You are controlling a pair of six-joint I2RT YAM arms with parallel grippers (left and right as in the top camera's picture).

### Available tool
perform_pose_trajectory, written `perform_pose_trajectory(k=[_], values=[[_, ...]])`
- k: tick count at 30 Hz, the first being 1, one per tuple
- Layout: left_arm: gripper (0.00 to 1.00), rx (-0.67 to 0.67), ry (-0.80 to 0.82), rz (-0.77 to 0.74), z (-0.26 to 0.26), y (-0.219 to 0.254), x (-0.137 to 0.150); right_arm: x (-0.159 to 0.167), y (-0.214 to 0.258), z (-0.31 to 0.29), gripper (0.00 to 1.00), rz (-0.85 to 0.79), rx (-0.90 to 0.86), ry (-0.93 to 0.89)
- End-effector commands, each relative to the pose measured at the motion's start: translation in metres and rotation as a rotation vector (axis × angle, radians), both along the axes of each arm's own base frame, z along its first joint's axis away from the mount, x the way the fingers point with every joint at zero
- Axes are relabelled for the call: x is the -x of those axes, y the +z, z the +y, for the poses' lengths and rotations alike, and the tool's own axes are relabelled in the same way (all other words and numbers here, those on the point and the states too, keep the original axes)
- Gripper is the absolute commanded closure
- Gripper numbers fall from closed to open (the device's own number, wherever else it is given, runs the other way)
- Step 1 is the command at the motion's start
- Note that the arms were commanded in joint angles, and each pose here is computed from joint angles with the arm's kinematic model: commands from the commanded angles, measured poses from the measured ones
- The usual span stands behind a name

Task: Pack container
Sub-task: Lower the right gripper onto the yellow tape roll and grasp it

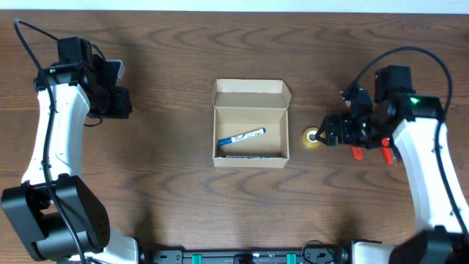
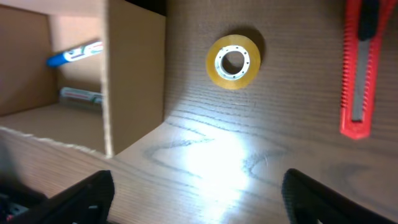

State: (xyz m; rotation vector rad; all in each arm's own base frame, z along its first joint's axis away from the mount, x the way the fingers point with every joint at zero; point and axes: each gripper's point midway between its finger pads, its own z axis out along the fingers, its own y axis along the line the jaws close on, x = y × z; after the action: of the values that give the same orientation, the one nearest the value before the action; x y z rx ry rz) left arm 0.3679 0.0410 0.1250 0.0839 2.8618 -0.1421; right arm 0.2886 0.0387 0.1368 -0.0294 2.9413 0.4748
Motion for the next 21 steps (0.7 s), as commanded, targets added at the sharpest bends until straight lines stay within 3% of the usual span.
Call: perform_pose_trajectory(k=[1, 3, 8, 14, 21], values=[[0.55, 0.022, -0.001, -0.007, -0.003, 0.000, -0.001, -0.006, -0.012, 0.006, 0.28, 0.027, 0.000, 0.017], [0.55, 0.027, -0.004, -0.009, -0.004, 0.000, -0.002, -0.011, -0.022, 0.005, 0.36, 0.047, 0.025, 0.002], [0.55, 0.049, -0.011, -0.015, -0.008, 0.001, -0.003, -0.033, -0.041, -0.001, 0.37, 0.029, 0.103, -0.026], [0.55, 0.052, -0.012, -0.014, -0.009, 0.001, -0.003, -0.046, -0.060, -0.001, 0.30, 0.030, 0.129, -0.022], [0.54, 0.054, -0.012, -0.012, -0.009, 0.001, -0.002, -0.037, -0.093, -0.007, 0.29, 0.146, 0.167, -0.023]])
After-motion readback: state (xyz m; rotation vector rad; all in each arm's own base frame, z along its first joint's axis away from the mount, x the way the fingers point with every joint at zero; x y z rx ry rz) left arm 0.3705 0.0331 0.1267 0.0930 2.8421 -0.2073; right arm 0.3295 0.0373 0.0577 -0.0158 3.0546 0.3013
